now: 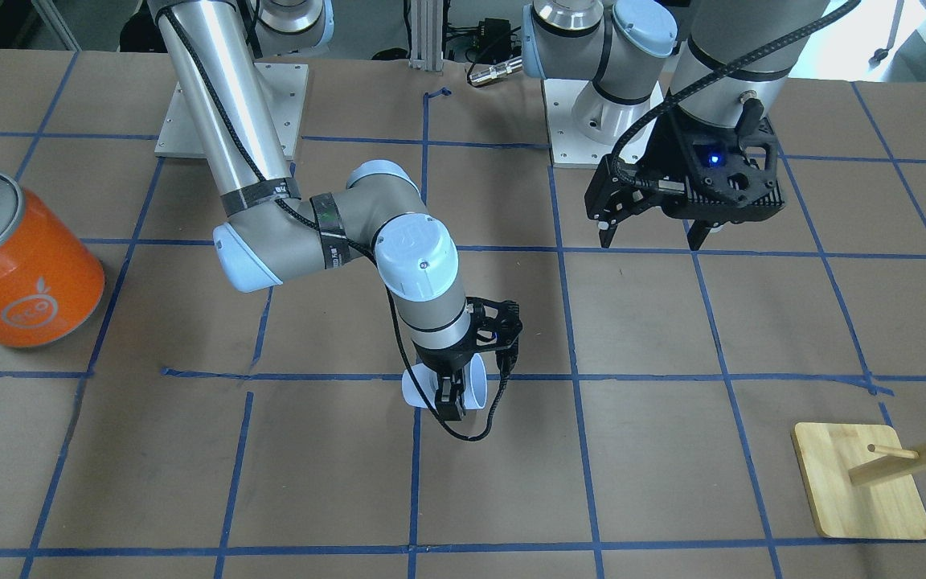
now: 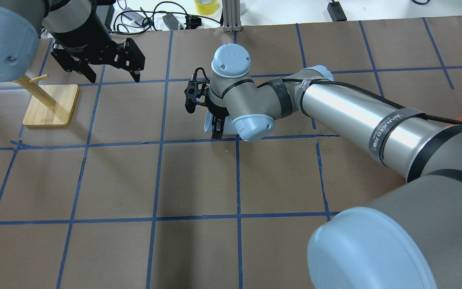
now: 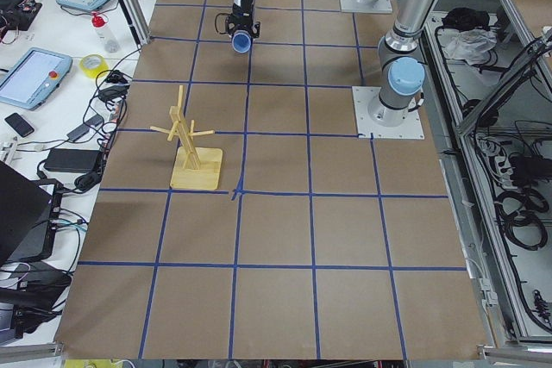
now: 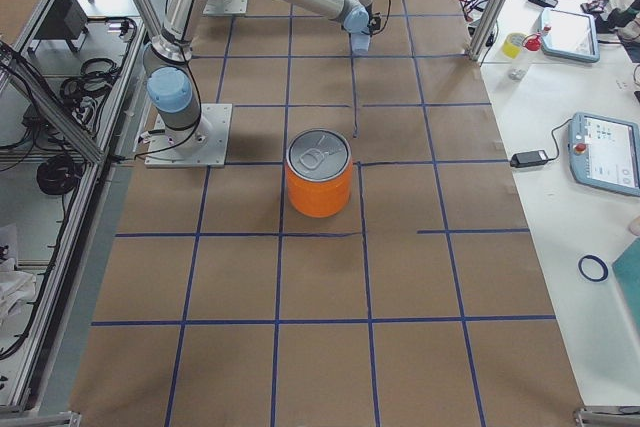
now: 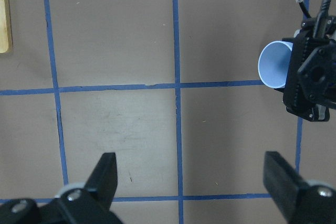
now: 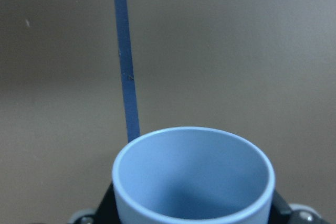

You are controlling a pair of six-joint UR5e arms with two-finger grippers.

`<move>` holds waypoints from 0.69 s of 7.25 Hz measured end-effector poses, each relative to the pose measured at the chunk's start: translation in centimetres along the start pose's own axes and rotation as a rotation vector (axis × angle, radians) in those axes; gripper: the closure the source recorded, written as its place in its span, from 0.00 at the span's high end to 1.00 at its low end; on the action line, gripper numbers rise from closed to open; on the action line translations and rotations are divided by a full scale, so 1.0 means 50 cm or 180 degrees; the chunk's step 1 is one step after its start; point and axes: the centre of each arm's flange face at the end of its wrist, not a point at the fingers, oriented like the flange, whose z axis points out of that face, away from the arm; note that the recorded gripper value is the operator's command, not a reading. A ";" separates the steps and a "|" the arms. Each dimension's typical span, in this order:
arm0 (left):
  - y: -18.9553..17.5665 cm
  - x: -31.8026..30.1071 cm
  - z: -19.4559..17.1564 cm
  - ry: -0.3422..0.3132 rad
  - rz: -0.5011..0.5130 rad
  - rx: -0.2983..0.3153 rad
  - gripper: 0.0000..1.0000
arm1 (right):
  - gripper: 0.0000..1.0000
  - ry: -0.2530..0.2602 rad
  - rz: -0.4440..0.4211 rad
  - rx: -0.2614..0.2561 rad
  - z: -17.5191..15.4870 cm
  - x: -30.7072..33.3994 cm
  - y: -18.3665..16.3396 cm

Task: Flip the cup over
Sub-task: 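Lay the cup on its side with the right gripper while the left arm reaches in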

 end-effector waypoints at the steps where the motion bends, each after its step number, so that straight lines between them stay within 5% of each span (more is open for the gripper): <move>1: 0.000 -0.001 0.000 0.0002 -0.0002 0.0000 1.00 | 0.82 0.0001 -0.0065 -0.0009 0.002 -0.001 -0.001; 2: 0.000 -0.001 0.000 0.0003 -0.0003 -0.0001 1.00 | 0.91 0.0002 -0.0087 -0.0021 0.003 -0.002 -0.001; 5: -0.001 -0.001 0.002 0.0011 -0.0004 -0.0004 1.00 | 0.90 -0.0024 -0.0088 -0.0059 0.007 -0.003 0.002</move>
